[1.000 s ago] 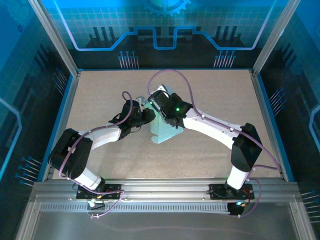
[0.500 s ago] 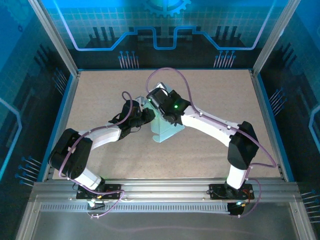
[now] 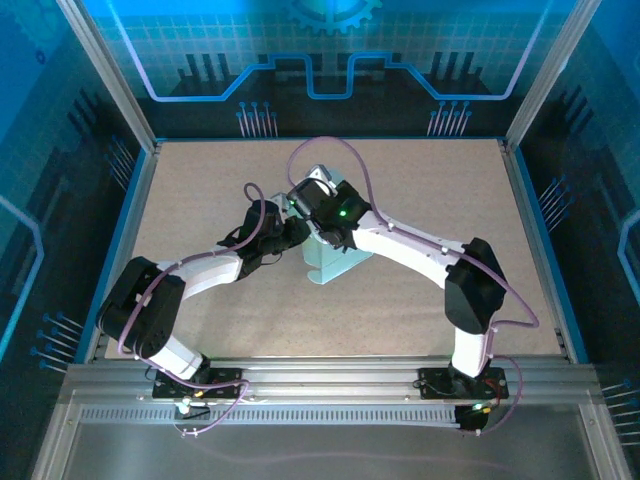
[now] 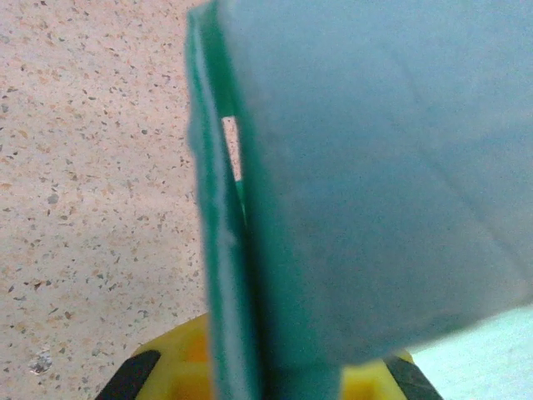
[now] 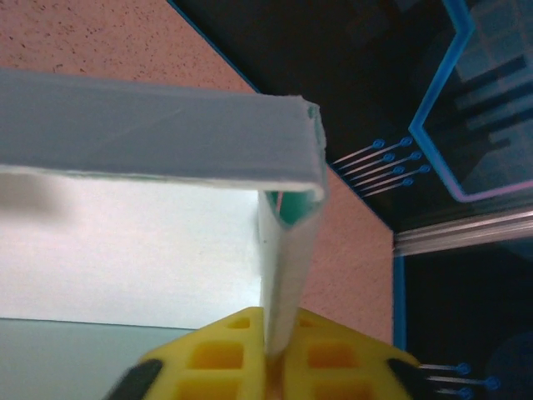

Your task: Fold the paper box

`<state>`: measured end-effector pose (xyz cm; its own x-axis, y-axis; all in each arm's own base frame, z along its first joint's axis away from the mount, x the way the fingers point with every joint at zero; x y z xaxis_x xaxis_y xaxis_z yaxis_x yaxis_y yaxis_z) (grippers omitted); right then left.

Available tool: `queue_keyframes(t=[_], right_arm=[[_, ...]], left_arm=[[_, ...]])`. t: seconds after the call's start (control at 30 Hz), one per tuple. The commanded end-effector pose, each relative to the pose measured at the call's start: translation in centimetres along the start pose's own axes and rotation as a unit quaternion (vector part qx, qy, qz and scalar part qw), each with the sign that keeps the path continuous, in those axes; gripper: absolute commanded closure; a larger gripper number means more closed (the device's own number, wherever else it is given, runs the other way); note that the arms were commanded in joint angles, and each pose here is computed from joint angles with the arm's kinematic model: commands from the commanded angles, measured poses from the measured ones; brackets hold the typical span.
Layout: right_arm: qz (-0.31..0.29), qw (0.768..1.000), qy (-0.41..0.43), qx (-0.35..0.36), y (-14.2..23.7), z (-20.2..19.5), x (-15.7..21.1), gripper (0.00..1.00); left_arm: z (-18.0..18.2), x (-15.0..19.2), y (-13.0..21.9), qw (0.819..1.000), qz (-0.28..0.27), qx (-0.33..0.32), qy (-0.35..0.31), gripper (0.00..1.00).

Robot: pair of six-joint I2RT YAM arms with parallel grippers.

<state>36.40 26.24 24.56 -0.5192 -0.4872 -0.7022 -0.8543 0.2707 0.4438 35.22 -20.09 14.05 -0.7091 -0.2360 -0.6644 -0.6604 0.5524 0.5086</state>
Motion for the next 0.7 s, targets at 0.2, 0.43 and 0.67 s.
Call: queue_keyframes(t=[0.2, 0.43, 0.67], right_arm=[[-0.01, 1.0, -0.015, -0.005, 0.7, 0.6, -0.4, 0.91], [-0.038, 0.994, -0.054, -0.089, 2.7, 0.4, -1.1, 0.62], [-0.084, 0.969, -0.127, -0.196, 6.1, -1.5, -1.2, 0.27]], left_arm=[[-3.2, -2.1, 1.0, 0.997, -0.039, 0.055, -0.031, 1.0], [-2.8, -2.3, 0.8, 0.998, -0.038, 0.036, -0.022, 1.0], [-2.4, -2.1, 0.3, 0.999, -0.033, 0.03, -0.006, 1.0]])
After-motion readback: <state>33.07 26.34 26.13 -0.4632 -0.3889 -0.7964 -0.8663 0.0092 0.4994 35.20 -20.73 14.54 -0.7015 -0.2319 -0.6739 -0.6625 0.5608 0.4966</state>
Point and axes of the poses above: each hand's point on the last joint's axis, 136 mm out from that joint toward the fingers, its own y axis back along the fingers, its own z axis along the line the jaws close on, x = y × z, the point moved 4 cm from there along y, back along the fingers, and after that the axes turned 15 degrees about -y, right-handed, at the moved point
